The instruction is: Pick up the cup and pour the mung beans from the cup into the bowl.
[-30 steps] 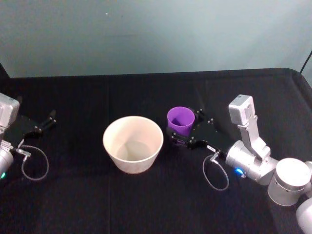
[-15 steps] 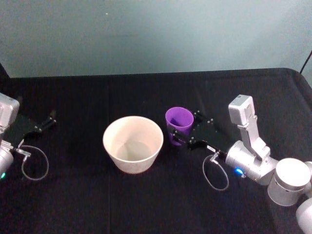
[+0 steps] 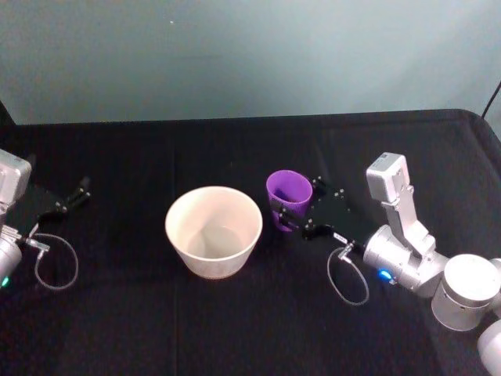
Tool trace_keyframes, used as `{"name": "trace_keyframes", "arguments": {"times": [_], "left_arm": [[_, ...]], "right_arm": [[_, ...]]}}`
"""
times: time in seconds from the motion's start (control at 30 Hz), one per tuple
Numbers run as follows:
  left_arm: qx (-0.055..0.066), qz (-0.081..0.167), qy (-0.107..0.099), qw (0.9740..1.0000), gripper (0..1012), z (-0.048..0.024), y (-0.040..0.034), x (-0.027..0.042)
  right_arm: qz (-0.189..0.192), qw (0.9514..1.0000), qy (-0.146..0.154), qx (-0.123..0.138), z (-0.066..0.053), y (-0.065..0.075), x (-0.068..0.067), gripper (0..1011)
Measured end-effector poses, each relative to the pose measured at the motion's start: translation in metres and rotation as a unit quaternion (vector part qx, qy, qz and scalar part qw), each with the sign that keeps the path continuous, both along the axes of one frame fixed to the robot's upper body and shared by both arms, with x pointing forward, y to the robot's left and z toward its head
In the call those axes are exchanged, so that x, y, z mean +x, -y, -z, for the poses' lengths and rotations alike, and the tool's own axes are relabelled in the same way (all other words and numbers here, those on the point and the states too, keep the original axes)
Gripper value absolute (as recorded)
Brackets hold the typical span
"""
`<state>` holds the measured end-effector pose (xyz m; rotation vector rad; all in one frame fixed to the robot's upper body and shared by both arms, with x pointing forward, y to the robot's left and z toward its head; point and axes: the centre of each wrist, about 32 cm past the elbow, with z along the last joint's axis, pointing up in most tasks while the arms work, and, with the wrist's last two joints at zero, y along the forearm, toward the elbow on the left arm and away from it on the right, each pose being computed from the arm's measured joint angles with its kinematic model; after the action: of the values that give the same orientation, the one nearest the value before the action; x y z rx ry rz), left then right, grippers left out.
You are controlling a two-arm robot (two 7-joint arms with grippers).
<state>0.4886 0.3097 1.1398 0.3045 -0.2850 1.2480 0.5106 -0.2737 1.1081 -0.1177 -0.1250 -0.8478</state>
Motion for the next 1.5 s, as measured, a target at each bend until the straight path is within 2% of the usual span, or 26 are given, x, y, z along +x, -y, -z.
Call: {"name": "trace_keyframes", "arguments": {"times": [0.23,0.33,0.37,0.4,0.43,0.47,0.57,0.67,0.7,0.77,0.8,0.97,1.13,1.5], "left_arm": [[0.000,0.000,0.000,1.0000,1000,0.0000,0.0000,0.0000],[0.000,0.000,0.000,1.0000,1000,0.0000,0.0000,0.0000],[0.000,0.000,0.000,1.0000,1000,0.0000,0.0000,0.0000],[0.000,0.000,0.000,1.0000,1000,0.0000,0.0000,0.0000],[0.000,0.000,0.000,1.0000,1000,0.0000,0.0000,0.0000],[0.000,0.000,0.000,1.0000,1000,0.0000,0.0000,0.0000],[0.000,0.000,0.000,1.0000,1000,0.0000,0.0000,0.0000],[0.000,0.000,0.000,1.0000,1000,0.0000,0.0000,0.0000],[0.000,0.000,0.000,1.0000,1000,0.0000,0.0000,0.0000],[0.000,0.000,0.000,1.0000,1000,0.0000,0.0000,0.0000],[0.000,0.000,0.000,1.0000,1000,0.0000,0.0000,0.0000],[0.000,0.000,0.000,1.0000,1000,0.0000,0.0000,0.0000],[0.000,0.000,0.000,1.0000,1000,0.0000,0.0000,0.0000],[0.000,0.000,0.000,1.0000,1000,0.0000,0.0000,0.0000]], "right_arm": [[0.000,1.0000,0.003,-0.003,-0.015,0.004,-0.002,732],[0.000,1.0000,0.009,-0.002,-0.033,0.006,-0.004,733],[-0.002,0.9999,0.012,0.000,-0.047,0.007,-0.005,732],[-0.002,0.9999,0.012,0.000,-0.047,0.007,-0.005,732],[-0.005,0.9999,0.014,0.001,-0.057,0.008,-0.006,732],[-0.005,0.9999,0.014,0.001,-0.057,0.008,-0.006,732],[-0.013,0.9997,0.021,-0.001,-0.086,0.009,-0.010,732],[-0.018,0.9995,0.025,-0.002,-0.103,0.009,-0.011,732],[-0.020,0.9994,0.029,-0.002,-0.113,0.009,-0.012,732],[-0.021,0.9993,0.032,-0.001,-0.122,0.009,-0.012,733],[-0.022,0.9991,0.035,-0.001,-0.133,0.009,-0.012,732],[-0.024,0.9991,0.034,0.002,-0.152,0.007,-0.011,732],[-0.025,0.9996,0.013,0.009,-0.161,0.007,-0.008,733],[-0.025,0.9995,0.015,0.009,-0.161,0.007,-0.008,733]]}}
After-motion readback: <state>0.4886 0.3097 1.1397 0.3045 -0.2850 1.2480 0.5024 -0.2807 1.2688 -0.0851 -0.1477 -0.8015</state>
